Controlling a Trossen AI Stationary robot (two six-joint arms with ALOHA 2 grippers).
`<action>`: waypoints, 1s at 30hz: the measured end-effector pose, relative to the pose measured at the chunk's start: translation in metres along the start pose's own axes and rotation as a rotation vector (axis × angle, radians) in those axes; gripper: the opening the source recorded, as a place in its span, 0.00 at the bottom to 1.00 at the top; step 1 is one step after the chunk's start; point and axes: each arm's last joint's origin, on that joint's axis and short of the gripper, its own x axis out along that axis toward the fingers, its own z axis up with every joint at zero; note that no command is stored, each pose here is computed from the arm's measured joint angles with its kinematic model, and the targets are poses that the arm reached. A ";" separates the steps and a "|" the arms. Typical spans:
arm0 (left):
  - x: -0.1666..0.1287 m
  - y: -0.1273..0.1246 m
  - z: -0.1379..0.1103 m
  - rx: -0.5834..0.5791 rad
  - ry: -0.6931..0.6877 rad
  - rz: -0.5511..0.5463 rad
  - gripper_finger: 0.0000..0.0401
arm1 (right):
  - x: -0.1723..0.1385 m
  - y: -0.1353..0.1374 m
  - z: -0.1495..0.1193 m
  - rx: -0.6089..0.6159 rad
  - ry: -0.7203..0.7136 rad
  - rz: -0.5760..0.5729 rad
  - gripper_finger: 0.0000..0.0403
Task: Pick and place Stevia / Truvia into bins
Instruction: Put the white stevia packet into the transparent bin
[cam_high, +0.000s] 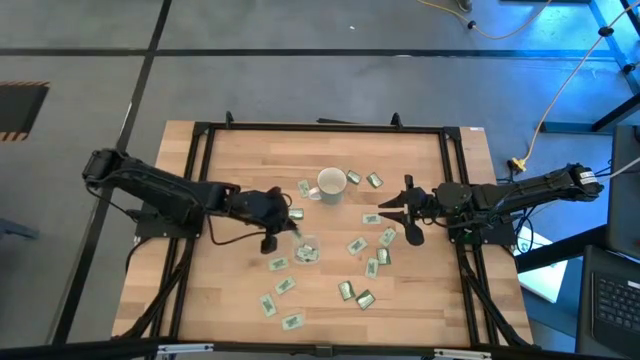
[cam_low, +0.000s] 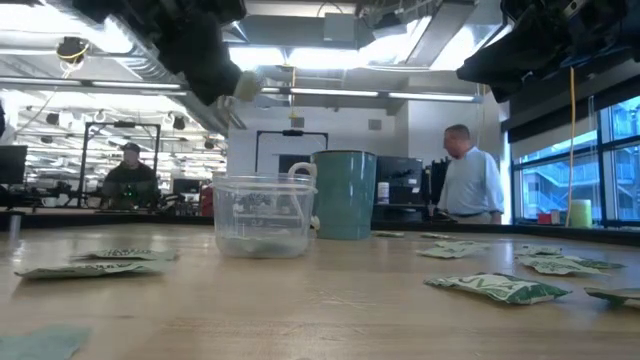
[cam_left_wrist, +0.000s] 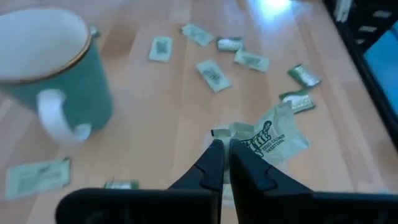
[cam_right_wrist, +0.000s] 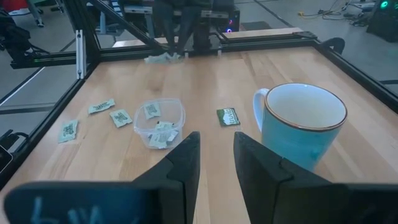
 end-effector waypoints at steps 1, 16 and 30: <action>0.002 0.000 0.000 0.012 -0.003 -0.010 0.03 | 0.000 0.000 0.000 0.000 0.000 0.000 0.25; 0.064 -0.004 -0.016 0.068 0.141 -0.116 0.03 | 0.000 0.000 0.000 -0.001 0.000 0.000 0.25; 0.079 -0.004 -0.011 0.122 0.307 -0.034 0.14 | 0.005 0.000 -0.004 -0.005 0.031 -0.004 0.25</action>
